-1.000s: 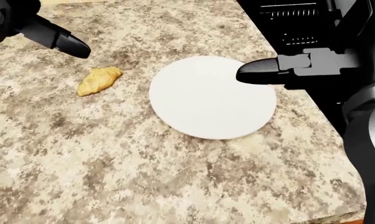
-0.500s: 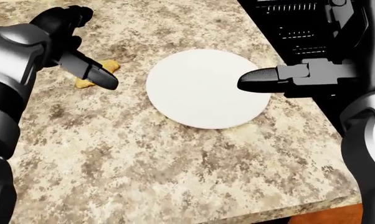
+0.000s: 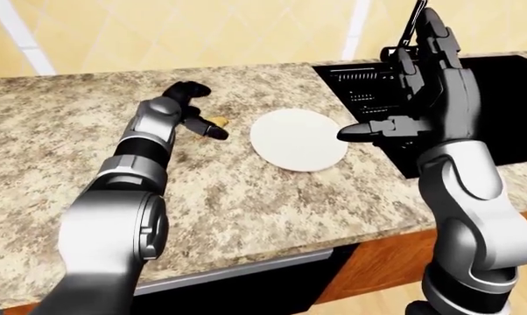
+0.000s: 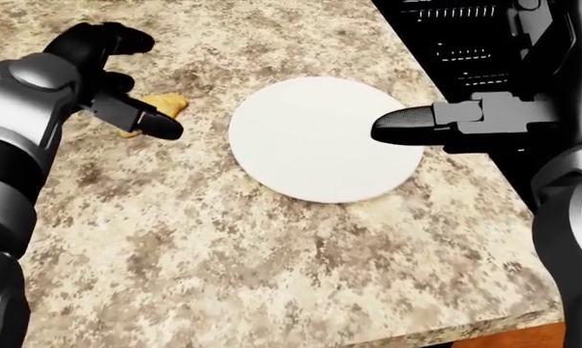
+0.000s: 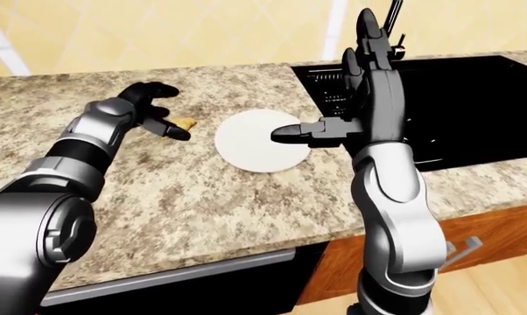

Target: Place the pastries on the plates.

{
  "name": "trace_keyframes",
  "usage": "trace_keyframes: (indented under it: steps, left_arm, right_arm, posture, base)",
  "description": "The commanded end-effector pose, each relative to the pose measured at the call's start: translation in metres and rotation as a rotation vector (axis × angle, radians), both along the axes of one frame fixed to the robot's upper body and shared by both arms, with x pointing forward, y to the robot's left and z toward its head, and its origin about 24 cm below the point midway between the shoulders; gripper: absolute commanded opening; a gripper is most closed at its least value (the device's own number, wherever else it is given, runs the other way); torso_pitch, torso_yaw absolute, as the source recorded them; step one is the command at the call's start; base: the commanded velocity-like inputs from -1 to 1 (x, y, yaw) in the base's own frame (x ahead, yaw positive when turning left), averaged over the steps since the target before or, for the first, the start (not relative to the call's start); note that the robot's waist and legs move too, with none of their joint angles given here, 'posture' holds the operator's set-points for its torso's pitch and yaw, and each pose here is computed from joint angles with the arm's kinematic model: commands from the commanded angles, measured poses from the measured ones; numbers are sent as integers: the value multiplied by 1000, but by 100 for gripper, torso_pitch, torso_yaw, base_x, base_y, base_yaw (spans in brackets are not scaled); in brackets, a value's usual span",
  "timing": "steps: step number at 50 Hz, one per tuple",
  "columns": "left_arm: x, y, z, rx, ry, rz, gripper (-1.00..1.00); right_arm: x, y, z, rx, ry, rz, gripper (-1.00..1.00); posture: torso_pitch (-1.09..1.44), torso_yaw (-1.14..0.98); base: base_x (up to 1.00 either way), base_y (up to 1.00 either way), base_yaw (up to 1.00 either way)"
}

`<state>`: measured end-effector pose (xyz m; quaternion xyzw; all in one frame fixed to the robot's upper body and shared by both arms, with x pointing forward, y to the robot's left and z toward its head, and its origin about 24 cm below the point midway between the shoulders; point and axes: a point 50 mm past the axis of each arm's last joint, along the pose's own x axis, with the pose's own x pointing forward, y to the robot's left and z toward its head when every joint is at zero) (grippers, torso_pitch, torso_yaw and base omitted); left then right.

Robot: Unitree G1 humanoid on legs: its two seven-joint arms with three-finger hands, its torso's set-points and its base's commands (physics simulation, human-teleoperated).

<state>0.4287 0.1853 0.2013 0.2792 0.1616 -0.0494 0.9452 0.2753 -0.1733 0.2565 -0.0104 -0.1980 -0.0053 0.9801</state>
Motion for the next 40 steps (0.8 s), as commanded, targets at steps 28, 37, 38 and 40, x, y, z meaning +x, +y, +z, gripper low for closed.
trace_keyframes:
  steps: [28, 37, 38, 40]
  left_arm:
    - [2, -15, -2, 259, -63, -70, -28]
    - [1, -20, -12, 324, -51, -96, -78]
    - [1, -20, -13, 333, -50, -96, -84]
    - [1, -20, -12, 346, -48, -98, -87]
  right_arm:
    - [-9, -3, 14, -4, -86, -6, 100]
    - [-8, -2, 13, -2, -85, -6, 100]
    - [-9, -3, 14, -2, -86, -5, 100]
    - [-9, -3, 14, -3, -86, -6, 100]
  posture:
    - [0, 0]
    - [0, 0]
    - [0, 0]
    - [0, 0]
  base:
    - [0, 0, 0]
    - [0, 0, 0]
    - [0, 0, 0]
    - [0, 0, 0]
